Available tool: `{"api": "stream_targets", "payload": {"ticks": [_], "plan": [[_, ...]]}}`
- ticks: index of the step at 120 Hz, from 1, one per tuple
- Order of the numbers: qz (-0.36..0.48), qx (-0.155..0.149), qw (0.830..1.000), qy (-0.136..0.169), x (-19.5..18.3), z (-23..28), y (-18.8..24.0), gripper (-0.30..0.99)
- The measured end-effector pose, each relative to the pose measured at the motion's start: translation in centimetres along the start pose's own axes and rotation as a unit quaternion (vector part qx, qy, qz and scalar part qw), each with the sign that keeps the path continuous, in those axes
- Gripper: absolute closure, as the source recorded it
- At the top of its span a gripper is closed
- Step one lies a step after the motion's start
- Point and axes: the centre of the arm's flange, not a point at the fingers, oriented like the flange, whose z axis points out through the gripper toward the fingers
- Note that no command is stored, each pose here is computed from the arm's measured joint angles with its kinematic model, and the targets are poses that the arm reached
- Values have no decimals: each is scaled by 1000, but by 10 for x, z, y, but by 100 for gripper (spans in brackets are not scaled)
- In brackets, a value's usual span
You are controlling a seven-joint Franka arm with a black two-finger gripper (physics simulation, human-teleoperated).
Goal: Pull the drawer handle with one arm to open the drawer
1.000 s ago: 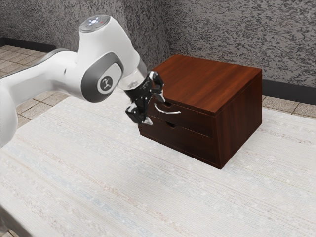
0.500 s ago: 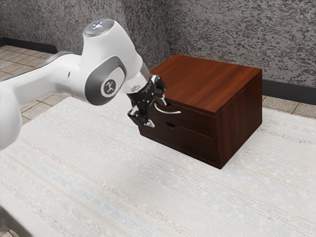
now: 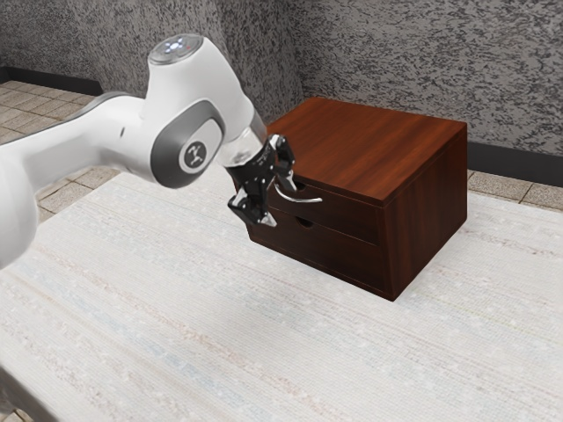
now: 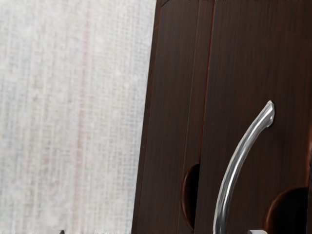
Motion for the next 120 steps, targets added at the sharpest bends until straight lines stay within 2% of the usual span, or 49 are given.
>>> {"api": "stream_targets", "payload": {"ticks": [50, 120], "plan": [[5, -5, 1000, -1, 0, 1, 6, 21], [7, 10, 1000, -1, 2, 16, 1, 28]]}}
